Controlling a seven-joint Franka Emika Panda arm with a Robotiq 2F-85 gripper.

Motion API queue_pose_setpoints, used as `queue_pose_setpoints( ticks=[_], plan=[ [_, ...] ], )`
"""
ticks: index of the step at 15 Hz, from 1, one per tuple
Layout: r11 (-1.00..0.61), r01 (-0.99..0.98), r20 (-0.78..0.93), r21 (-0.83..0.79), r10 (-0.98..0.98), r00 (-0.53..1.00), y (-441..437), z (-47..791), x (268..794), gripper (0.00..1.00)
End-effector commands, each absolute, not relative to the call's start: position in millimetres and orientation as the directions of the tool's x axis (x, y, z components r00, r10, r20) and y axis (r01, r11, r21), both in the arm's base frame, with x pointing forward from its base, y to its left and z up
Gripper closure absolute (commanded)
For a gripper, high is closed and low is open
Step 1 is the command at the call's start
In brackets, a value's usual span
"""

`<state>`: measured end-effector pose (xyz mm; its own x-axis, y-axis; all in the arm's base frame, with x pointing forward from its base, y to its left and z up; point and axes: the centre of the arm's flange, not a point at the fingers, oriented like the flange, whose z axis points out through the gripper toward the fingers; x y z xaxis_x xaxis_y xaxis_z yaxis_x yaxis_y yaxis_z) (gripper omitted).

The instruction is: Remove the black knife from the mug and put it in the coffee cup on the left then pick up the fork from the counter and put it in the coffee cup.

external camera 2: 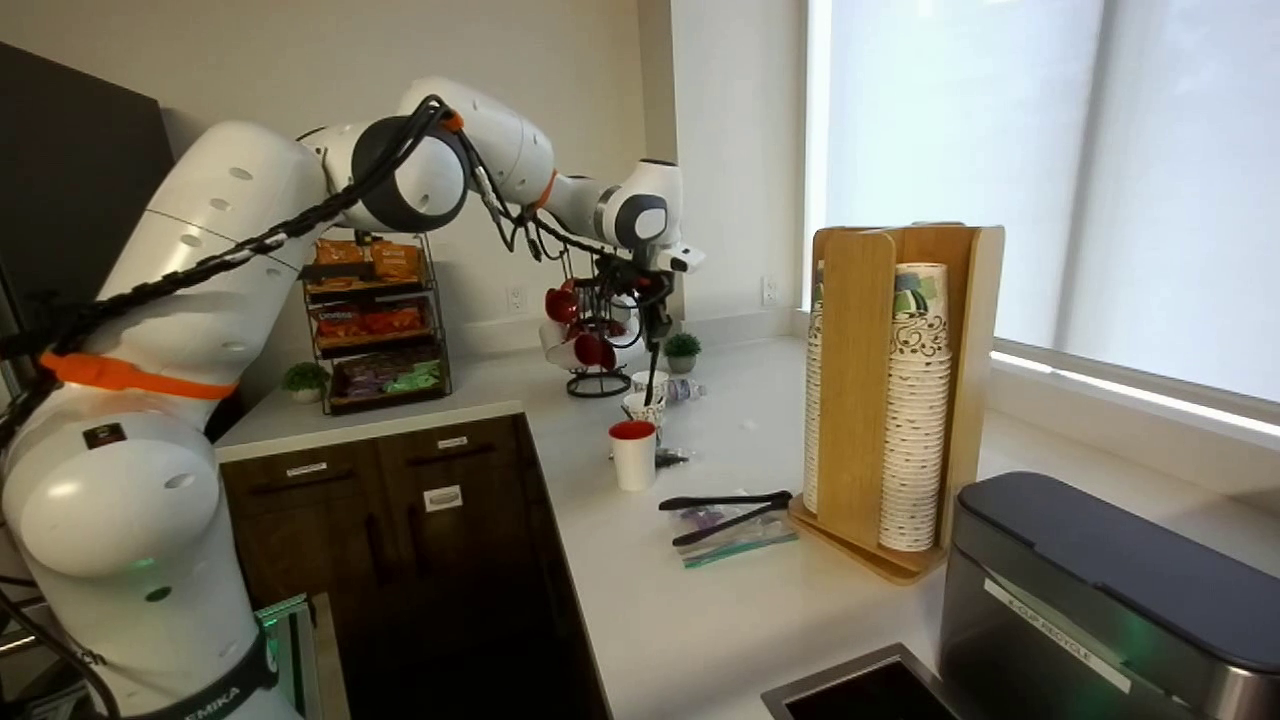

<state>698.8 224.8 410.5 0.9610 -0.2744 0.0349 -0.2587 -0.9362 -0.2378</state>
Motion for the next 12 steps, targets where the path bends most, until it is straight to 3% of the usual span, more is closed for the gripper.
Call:
queue_pose_setpoints(
  ticks=[1, 8, 11, 12],
  plan=[
    [-0.939, -0.28, -0.003, -0.198, -0.286, 0.958, 233, 410, 709, 0.57],
    [-0.973, -0.213, 0.05, -0.086, -0.218, 0.975, 237, 433, 656, 0.04],
    [-0.986, -0.166, 0.098, 0.002, -0.165, 0.981, 247, 435, 629, 0.0],
    [-0.983, -0.173, 0.072, -0.058, -0.177, 0.982, 249, 433, 664, 0.0]
  ],
)
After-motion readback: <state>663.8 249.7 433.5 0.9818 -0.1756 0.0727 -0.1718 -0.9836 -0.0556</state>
